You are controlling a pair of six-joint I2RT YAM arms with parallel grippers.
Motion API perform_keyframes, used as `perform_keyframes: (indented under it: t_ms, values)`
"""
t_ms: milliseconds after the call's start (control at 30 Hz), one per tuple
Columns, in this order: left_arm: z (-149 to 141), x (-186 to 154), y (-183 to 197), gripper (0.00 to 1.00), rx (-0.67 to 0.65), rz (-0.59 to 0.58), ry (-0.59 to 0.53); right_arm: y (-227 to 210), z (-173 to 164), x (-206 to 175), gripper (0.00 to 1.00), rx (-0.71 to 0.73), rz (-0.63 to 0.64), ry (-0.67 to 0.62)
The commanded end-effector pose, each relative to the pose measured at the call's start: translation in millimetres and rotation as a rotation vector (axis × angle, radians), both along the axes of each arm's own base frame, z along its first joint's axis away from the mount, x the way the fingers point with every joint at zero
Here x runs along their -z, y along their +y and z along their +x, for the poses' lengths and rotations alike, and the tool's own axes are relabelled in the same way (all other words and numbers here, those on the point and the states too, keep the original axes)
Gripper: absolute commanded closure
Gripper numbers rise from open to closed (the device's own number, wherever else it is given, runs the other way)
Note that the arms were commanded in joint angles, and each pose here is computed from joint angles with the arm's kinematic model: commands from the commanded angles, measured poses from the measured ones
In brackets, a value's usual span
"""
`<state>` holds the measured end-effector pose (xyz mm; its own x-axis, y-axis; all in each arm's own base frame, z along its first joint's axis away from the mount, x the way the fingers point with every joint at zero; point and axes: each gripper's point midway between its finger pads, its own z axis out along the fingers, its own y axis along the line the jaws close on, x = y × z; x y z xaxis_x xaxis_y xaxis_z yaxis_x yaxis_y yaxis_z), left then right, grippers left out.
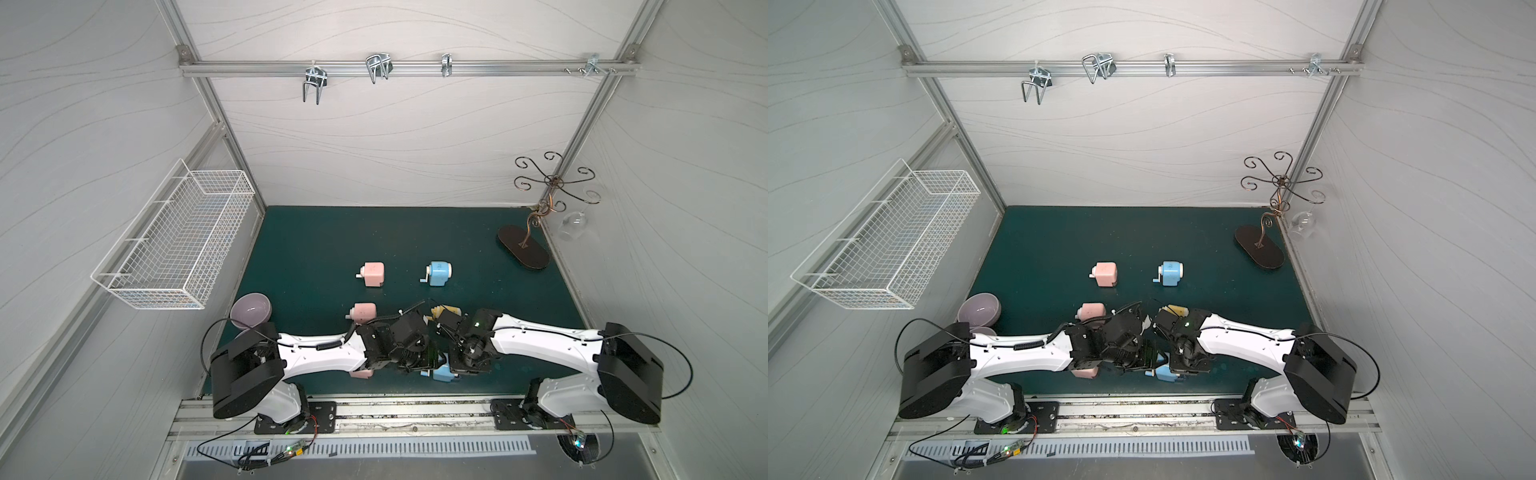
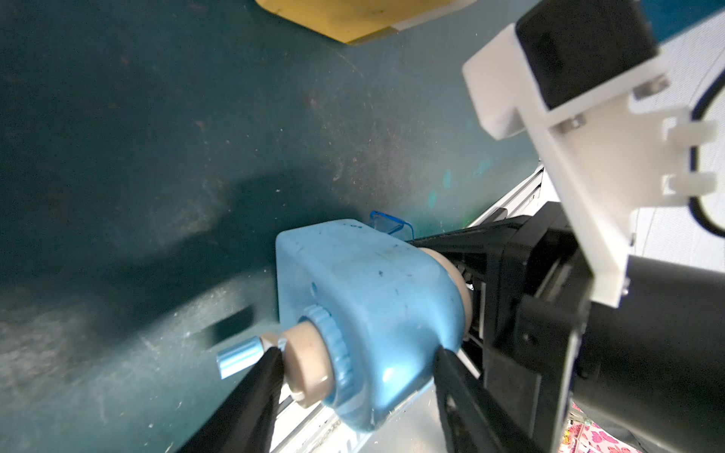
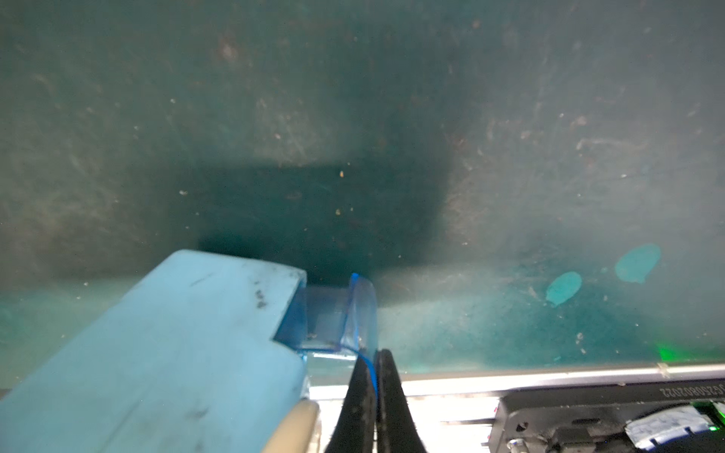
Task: Put the tray back into the pencil sharpener
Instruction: Close the container of the pencil sharpener.
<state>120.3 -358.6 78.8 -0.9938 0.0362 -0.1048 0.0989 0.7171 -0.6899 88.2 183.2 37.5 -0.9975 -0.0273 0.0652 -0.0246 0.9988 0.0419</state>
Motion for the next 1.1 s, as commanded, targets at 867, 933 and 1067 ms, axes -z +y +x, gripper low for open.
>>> perform_keyframes:
  t_ms: [867,933,1067]
  values:
    - [-2.8,6.0,-1.4,0.36,0.008,0.027,0.014,-12.5,0.0,-12.3,0.79,0.043,0.011,-0.022]
    - [-3.3,6.5,-0.9,0.37,0.010,0.030,0.013,-13.3,0.3,-13.1,0.79,0.047,0.016,-0.023]
    - [-3.1,6.6,-1.0,0.37,0.009,0.032,0.013,-17.6,1.1,-16.1,0.79,0.059,0.026,-0.029]
